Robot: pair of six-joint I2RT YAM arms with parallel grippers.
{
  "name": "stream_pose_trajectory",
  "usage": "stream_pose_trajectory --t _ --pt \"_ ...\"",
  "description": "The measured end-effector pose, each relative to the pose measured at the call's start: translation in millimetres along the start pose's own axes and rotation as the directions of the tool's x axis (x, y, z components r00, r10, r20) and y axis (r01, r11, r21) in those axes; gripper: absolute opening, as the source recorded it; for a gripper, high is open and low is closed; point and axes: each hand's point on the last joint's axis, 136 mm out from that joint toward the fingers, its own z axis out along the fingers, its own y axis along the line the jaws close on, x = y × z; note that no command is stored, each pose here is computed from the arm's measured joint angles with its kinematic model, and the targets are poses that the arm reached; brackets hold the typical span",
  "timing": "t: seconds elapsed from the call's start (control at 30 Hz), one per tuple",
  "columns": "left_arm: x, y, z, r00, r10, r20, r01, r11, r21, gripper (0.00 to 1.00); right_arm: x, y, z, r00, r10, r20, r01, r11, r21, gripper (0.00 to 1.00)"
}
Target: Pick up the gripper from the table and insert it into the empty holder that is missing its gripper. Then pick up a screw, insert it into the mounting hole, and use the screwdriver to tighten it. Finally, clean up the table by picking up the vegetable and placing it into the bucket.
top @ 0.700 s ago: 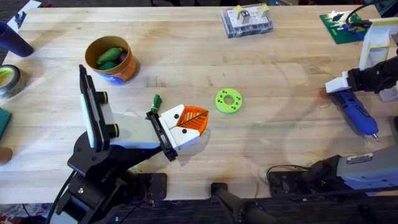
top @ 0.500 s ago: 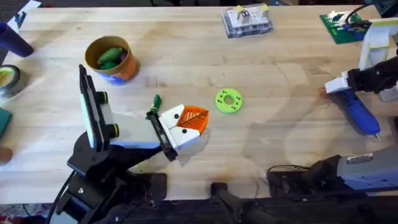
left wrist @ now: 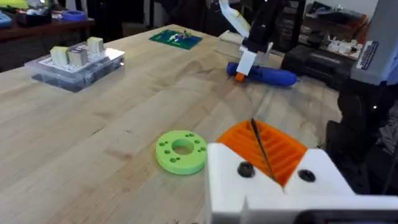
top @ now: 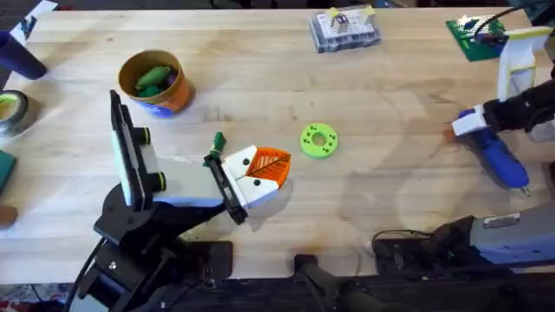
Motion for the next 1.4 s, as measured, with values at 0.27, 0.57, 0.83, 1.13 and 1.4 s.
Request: stream_pose_trajectory --t 0.27,0.57,0.83,1.13,1.4 --pt "-0.3 2.1 0.0 1.0 0.0 0.002 0.0 1.0 -0.012 0.015 15.1 3.9 -1.5 0.983 -0.169 -0.073 0.168 0.986 -0.017 0.751" --pt "-0.6 4.0 0.0 1.0 0.0 0.003 0.0 1.0 -0.023 0.015 17.2 3.2 -1.9 0.976 -0.199 -0.085 0.199 0.98 -0.015 0.751" --pt "-0.7 5.3 -0.1 1.0 0.001 0.004 0.0 1.0 -0.031 0.015 19.6 1.5 -2.2 0.971 -0.219 -0.1 0.219 0.976 -0.009 0.582" --pt "-0.8 5.8 -0.1 1.0 0.0 0.004 0.0 0.999 -0.034 0.015 22.9 -1.7 -2.5 0.963 -0.241 -0.123 0.243 0.97 0.002 0.221" --pt "-0.8 5.8 -0.1 1.0 0.0 0.004 0.0 0.999 -0.034 0.015 30.1 -1.1 -2.0 0.963 -0.218 -0.16 0.221 0.975 0.004 0.025"
